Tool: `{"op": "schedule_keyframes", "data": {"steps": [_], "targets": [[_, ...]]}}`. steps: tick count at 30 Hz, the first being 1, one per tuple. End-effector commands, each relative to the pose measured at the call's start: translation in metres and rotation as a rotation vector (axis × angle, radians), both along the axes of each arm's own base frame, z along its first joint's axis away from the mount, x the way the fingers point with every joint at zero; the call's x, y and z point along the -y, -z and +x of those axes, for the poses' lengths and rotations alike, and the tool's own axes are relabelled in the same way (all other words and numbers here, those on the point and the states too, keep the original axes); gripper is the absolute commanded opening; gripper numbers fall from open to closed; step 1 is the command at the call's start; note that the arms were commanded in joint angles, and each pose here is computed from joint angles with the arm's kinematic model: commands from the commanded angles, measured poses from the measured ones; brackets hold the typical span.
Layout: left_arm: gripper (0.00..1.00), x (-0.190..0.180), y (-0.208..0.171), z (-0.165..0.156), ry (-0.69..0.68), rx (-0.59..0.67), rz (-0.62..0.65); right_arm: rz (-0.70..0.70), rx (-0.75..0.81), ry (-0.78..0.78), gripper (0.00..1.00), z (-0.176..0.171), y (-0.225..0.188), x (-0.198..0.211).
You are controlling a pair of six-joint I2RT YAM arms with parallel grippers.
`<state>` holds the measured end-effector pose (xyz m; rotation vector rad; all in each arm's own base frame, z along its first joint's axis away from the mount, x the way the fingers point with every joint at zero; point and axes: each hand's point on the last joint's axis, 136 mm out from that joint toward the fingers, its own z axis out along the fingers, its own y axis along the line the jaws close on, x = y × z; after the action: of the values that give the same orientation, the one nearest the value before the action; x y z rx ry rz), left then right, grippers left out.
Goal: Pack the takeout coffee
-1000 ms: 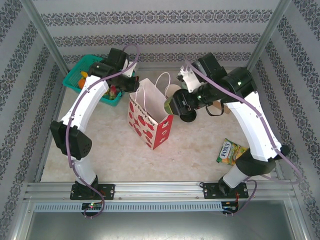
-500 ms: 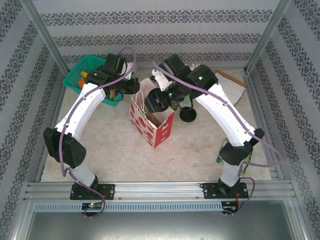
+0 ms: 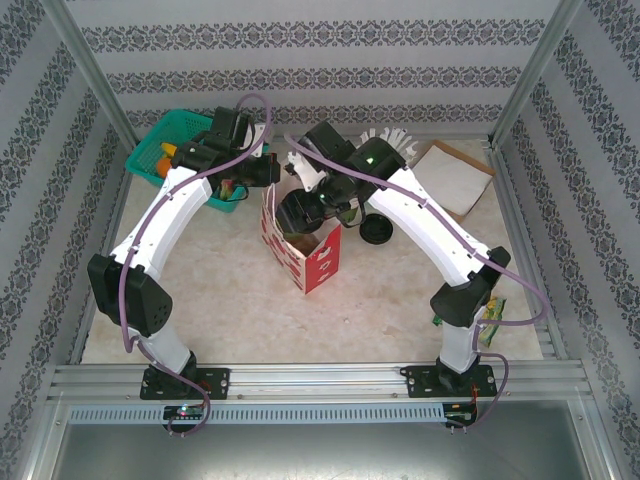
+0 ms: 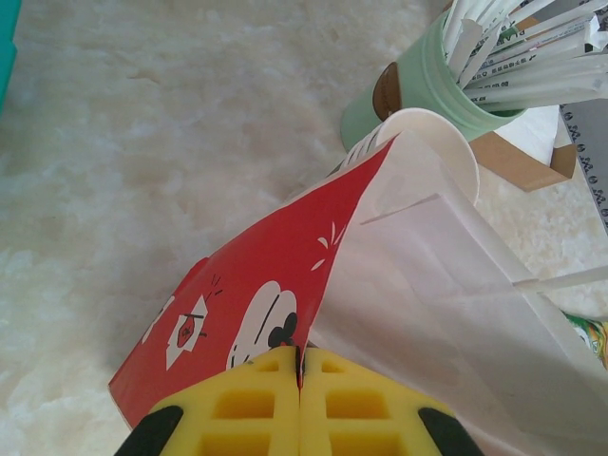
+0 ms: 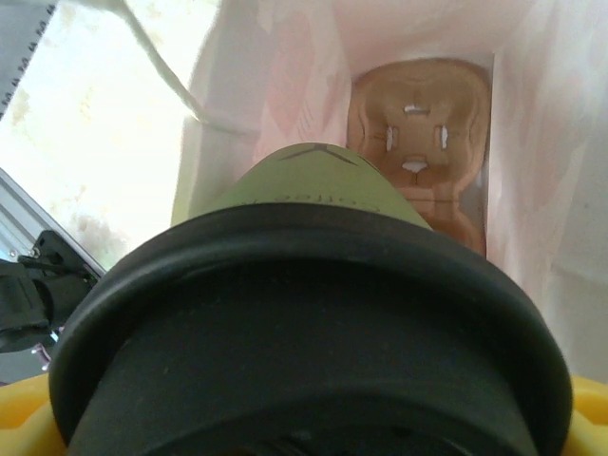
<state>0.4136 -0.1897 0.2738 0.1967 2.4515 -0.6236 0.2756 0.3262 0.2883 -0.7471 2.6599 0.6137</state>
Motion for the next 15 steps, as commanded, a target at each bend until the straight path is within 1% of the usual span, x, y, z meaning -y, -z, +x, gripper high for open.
{"op": "schedule_keyframes", "data": {"steps": [1,7,11,15], "targets": [[0.05,0.004,-0.011,-0.004,0.022,0.044,-0.01,0.019,-0.013,0.038,0.74,-0.001,-0.003,0.012],[0.04,0.006,-0.011,-0.006,0.053,0.069,-0.02,-0.062,-0.021,0.082,0.75,0.0,0.011,0.026],[0.04,0.006,-0.011,-0.007,0.07,0.087,-0.009,-0.053,-0.022,0.089,0.75,-0.001,0.008,0.026],[0.04,0.007,-0.009,-0.009,0.094,0.109,-0.004,-0.015,-0.024,0.117,0.74,0.004,0.002,0.027]]}}
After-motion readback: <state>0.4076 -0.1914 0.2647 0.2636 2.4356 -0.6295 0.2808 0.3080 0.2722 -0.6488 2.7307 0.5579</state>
